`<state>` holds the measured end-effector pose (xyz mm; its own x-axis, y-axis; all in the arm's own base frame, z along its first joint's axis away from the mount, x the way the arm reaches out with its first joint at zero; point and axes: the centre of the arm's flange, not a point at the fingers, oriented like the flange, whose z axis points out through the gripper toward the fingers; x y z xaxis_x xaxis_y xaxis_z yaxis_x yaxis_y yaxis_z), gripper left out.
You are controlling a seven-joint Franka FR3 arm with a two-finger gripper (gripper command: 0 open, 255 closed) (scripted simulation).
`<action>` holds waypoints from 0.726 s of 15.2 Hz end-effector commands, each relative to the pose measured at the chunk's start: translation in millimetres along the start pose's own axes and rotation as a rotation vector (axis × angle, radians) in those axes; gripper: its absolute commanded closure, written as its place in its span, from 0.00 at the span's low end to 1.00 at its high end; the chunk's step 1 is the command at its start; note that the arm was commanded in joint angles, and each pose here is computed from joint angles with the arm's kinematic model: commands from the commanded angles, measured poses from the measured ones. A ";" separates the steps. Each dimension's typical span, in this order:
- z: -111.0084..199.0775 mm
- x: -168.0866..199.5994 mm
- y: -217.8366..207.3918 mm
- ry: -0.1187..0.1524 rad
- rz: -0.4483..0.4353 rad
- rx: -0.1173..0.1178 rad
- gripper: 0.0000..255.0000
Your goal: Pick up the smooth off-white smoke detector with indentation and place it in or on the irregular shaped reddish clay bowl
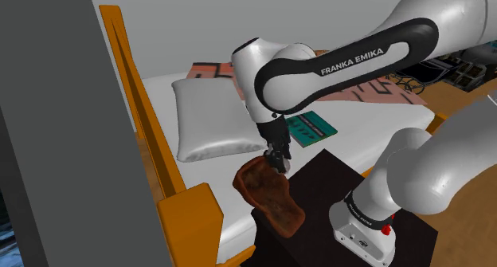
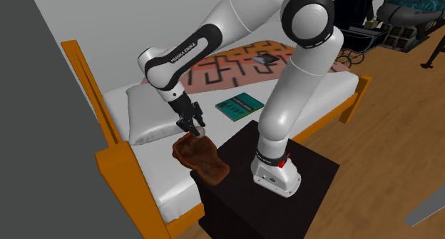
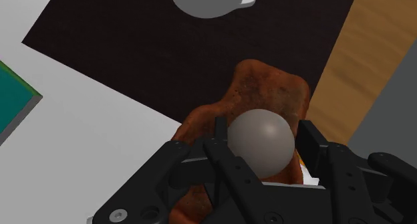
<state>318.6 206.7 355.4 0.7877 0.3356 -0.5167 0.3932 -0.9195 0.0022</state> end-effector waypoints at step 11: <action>41.9 40.4 -5.2 -0.001 0.000 0.001 1.00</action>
<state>328.9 217.8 304.1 0.7873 0.3348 -0.5177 0.3920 -0.9199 0.0013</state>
